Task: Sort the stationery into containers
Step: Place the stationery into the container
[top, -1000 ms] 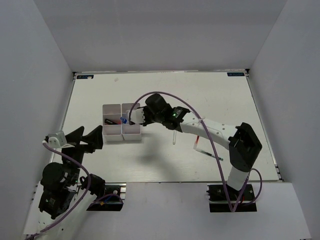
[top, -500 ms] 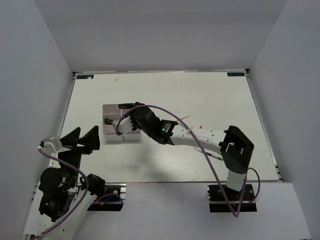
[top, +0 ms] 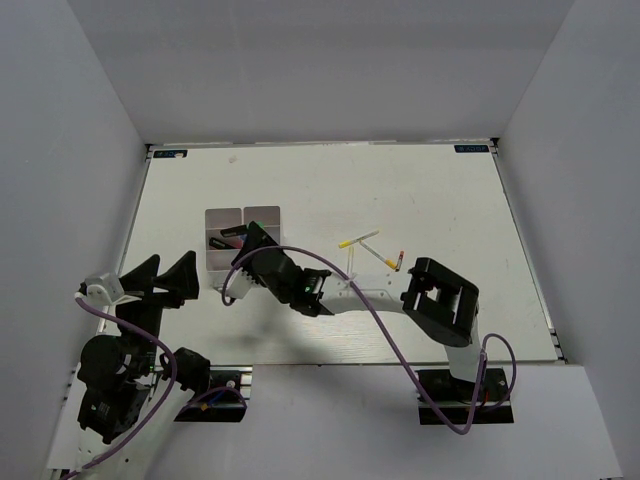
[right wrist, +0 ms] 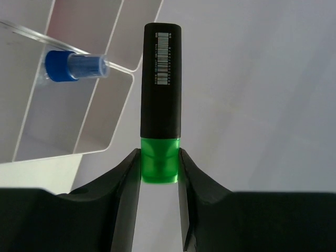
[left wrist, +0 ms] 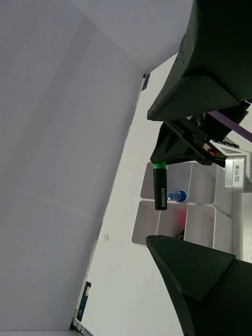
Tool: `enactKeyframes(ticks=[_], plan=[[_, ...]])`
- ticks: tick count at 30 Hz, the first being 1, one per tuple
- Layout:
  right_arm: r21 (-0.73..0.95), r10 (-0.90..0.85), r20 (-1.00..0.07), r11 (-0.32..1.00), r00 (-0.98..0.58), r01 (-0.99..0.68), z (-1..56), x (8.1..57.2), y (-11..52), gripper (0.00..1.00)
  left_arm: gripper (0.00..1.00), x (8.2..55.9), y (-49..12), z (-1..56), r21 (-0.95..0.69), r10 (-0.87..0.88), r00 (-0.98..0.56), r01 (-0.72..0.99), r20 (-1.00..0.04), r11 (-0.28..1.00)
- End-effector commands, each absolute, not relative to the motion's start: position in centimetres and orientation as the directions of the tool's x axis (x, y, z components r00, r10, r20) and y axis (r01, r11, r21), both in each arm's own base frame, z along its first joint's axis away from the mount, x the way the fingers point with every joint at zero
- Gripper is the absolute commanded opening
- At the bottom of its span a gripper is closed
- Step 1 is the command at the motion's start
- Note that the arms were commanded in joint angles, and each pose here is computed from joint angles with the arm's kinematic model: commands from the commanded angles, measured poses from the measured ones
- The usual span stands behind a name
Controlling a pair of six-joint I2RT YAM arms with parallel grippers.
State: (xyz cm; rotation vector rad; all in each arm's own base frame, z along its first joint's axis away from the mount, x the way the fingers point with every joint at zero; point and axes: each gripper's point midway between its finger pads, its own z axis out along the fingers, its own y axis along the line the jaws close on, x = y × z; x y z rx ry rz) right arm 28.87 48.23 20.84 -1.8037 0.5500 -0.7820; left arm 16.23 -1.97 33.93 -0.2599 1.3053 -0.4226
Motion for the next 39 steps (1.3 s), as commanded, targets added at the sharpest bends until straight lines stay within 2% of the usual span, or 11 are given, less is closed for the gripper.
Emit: enactKeyframes(ticks=[1, 22, 39], plan=[[-0.946, -0.697, 0.29, -0.312, 0.656, 0.086, 23.5, 28.8, 48.8, 0.0, 0.99, 14.5, -0.9, 35.0, -0.442, -0.474, 0.27, 0.172, -0.838, 0.88], [-0.867, -0.636, 0.493, -0.412, 0.593, 0.279, 21.5, 27.9, 50.7, 0.0, 0.99, 14.3, -0.8, 35.1, -0.444, -0.477, 0.277, 0.176, -0.834, 0.879], [-0.815, -0.655, 0.577, -0.5, 0.488, 0.294, 20.8, 30.0, 52.3, 0.0, 0.99, 14.0, -0.7, 35.2, -0.452, -0.485, 0.275, 0.178, -0.83, 0.874]])
